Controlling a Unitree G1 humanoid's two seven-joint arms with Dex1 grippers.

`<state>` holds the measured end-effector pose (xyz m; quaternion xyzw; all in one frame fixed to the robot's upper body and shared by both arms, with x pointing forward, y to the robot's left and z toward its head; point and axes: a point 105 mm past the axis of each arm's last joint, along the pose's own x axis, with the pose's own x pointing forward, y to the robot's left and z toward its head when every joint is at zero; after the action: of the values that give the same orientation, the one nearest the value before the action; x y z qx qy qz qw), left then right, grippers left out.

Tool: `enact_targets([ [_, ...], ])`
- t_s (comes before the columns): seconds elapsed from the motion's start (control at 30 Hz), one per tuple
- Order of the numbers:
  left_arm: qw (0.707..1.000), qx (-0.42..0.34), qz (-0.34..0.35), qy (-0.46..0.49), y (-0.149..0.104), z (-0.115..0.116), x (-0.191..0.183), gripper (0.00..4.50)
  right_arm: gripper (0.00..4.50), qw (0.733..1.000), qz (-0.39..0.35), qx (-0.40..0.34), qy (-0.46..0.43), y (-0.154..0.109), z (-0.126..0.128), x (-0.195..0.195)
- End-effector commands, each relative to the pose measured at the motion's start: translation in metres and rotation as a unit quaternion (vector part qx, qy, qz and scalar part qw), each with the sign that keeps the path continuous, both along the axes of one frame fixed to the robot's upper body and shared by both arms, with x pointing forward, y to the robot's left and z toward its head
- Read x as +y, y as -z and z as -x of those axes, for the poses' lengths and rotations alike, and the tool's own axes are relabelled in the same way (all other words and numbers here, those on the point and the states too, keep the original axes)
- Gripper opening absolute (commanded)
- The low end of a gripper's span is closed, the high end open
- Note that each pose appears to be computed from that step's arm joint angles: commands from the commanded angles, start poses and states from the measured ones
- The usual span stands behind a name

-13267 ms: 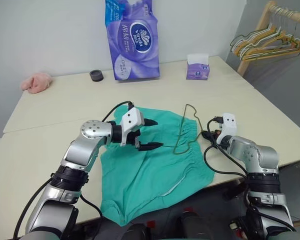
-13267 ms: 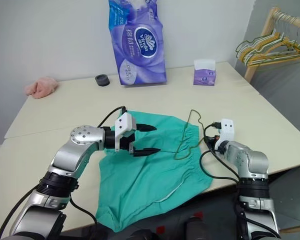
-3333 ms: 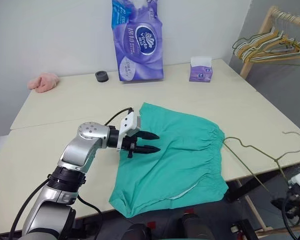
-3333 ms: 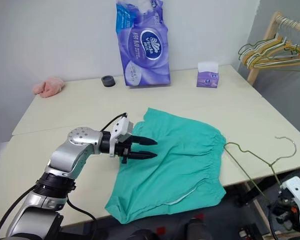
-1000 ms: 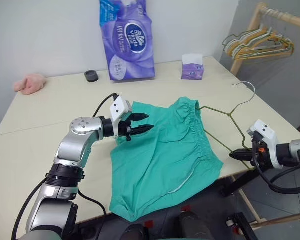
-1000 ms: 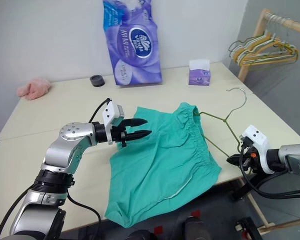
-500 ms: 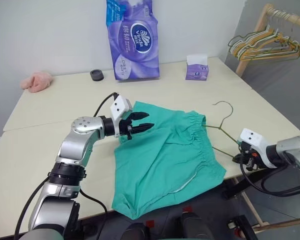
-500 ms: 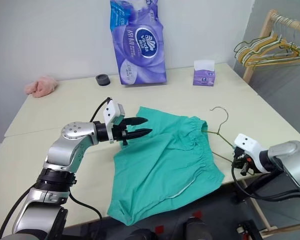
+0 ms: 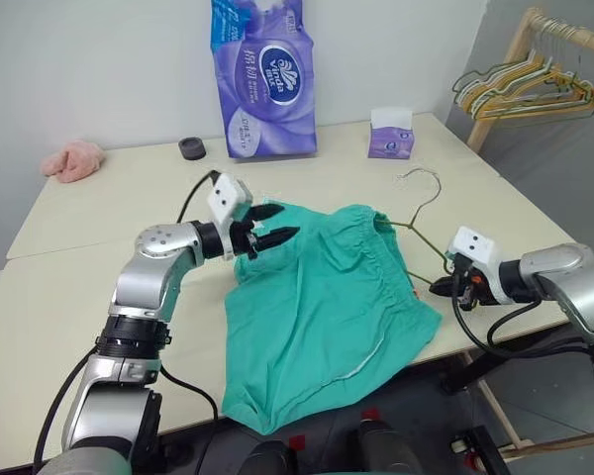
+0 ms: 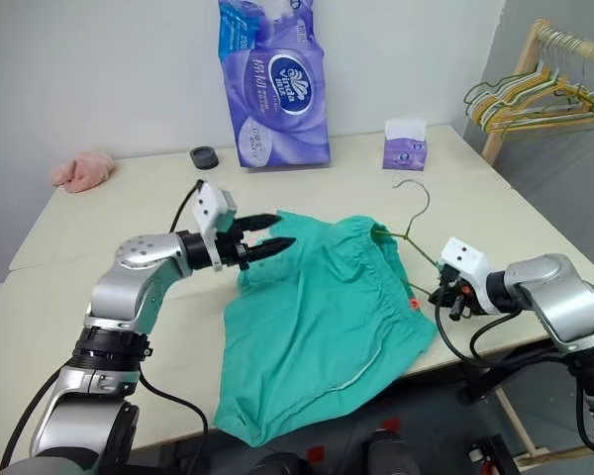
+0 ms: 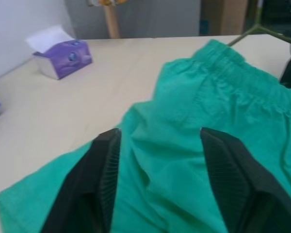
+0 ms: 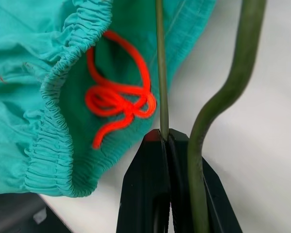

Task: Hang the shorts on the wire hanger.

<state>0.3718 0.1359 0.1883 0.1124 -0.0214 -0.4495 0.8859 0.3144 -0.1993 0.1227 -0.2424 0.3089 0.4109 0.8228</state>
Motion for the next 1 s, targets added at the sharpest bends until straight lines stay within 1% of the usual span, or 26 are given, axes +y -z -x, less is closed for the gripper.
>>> enact_targets([
  [0.03, 0.998, -0.054, 0.033, -0.021, -0.033, -0.008, 0.005, 4.02, 0.00, 0.998, -0.011, -0.058, -0.001, -0.024, -0.005, 0.008],
  [0.07, 0.997, -0.057, 0.038, -0.026, -0.036, -0.011, 0.006, 4.29, 0.00, 0.998, -0.010, -0.060, -0.002, -0.024, -0.003, 0.010],
  [0.1, 0.997, -0.056, 0.042, -0.022, -0.038, -0.011, 0.005, 4.43, 0.00, 0.999, -0.021, -0.036, 0.003, -0.018, 0.004, 0.012],
  [0.17, 0.998, -0.053, 0.045, -0.015, -0.039, -0.010, 0.004, 4.43, 0.00, 0.999, -0.033, -0.004, 0.009, -0.010, 0.013, 0.013],
  [0.23, 0.998, -0.048, 0.037, -0.002, -0.035, -0.008, -0.002, 4.43, 0.00, 0.998, 0.007, 0.056, 0.028, 0.020, 0.027, -0.009],
  [0.3, 0.999, -0.041, 0.033, 0.010, -0.031, -0.005, -0.006, 4.43, 0.00, 0.995, 0.033, 0.080, 0.044, 0.035, 0.033, -0.025],
  [0.33, 0.999, -0.037, 0.030, 0.018, -0.029, -0.003, -0.008, 4.43, 0.00, 0.995, 0.036, 0.081, 0.052, 0.037, 0.032, -0.029],
  [0.4, 0.998, -0.005, 0.009, 0.068, -0.014, 0.012, -0.017, 4.43, 0.00, 0.994, 0.032, 0.086, 0.057, 0.039, 0.033, -0.032],
  [0.5, 0.987, 0.048, -0.044, 0.146, 0.014, 0.042, -0.023, 4.43, 0.00, 0.993, -0.008, 0.101, 0.063, 0.038, 0.037, -0.025],
  [0.57, 0.981, 0.068, -0.071, 0.169, 0.027, 0.055, -0.022, 4.43, 0.00, 0.991, -0.033, 0.111, 0.075, 0.039, 0.039, -0.021],
  [0.67, 0.978, 0.073, -0.094, 0.172, 0.034, 0.058, -0.019, 4.43, 0.00, 0.982, -0.065, 0.139, 0.107, 0.042, 0.042, -0.019],
  [0.73, 0.978, 0.072, -0.098, 0.169, 0.034, 0.057, -0.018, 4.43, 0.00, 0.977, -0.079, 0.156, 0.122, 0.043, 0.044, -0.019],
  [0.87, 0.984, 0.058, -0.087, 0.147, 0.027, 0.045, -0.017, 4.43, 0.00, 0.971, -0.062, 0.202, 0.114, 0.048, 0.052, -0.021],
  [1.0, 0.984, 0.053, -0.080, 0.149, 0.025, 0.044, -0.020, 4.43, 0.00, 0.969, -0.040, 0.218, 0.105, 0.047, 0.041, -0.022],
])
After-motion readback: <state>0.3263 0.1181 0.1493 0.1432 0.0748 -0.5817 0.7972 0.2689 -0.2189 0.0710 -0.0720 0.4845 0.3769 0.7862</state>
